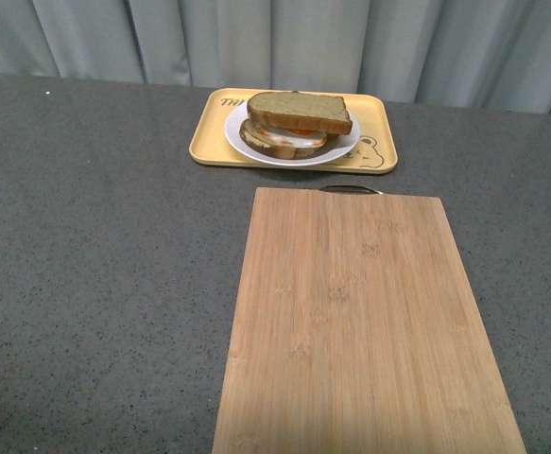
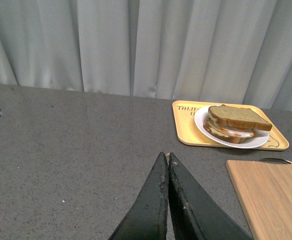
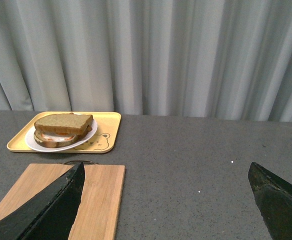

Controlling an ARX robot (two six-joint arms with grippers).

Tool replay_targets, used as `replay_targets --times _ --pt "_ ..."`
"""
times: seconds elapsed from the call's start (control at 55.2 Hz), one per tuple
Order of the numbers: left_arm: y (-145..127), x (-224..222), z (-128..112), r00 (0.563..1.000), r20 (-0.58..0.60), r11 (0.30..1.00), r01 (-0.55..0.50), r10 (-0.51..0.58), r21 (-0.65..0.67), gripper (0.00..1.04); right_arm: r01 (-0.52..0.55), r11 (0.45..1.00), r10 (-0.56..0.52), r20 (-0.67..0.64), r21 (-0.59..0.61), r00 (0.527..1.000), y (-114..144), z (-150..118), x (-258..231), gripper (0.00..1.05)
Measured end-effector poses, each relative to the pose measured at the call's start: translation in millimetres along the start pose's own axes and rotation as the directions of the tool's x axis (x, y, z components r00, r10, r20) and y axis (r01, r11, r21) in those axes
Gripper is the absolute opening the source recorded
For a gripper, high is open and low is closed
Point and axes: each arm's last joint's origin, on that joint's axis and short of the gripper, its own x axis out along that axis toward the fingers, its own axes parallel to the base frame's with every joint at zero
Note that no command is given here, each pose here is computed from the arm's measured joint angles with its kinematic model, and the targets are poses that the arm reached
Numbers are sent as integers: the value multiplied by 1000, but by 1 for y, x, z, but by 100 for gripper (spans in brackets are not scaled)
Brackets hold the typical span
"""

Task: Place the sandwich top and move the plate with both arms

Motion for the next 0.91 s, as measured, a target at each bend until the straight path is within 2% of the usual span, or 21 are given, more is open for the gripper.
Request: replay_targets --times 0.905 --pt "0 -25 3 1000 13 1000 0 0 0 4 0 1000 0 0 0 1000 0 0 0 95"
